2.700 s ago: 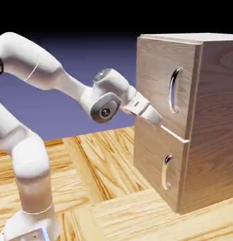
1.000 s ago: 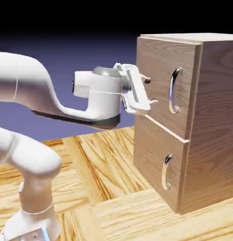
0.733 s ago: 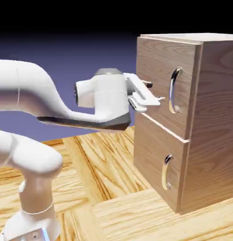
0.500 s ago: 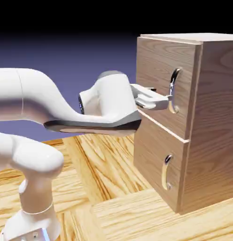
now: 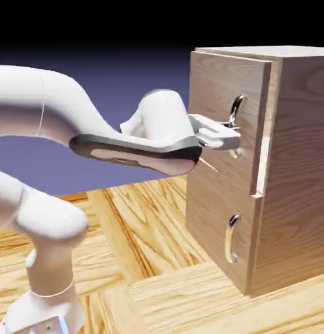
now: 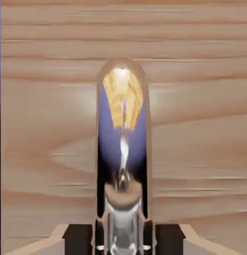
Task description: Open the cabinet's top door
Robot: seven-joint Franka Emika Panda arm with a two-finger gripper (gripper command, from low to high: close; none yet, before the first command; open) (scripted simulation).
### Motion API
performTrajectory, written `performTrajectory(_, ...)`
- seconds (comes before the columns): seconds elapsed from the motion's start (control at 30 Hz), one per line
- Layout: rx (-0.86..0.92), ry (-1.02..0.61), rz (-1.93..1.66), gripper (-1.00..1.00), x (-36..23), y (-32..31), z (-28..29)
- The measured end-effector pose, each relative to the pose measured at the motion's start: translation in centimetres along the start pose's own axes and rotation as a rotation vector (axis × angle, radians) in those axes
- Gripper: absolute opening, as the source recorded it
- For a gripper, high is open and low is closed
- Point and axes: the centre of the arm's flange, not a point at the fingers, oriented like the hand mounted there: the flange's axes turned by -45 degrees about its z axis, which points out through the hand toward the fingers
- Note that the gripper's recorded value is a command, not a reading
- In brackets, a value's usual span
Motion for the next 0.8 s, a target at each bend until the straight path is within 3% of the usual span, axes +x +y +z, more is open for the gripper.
performTrajectory(0.8, 0.37, 0.0, -0.002, -1.0, 0.0, 7.5, -11.0)
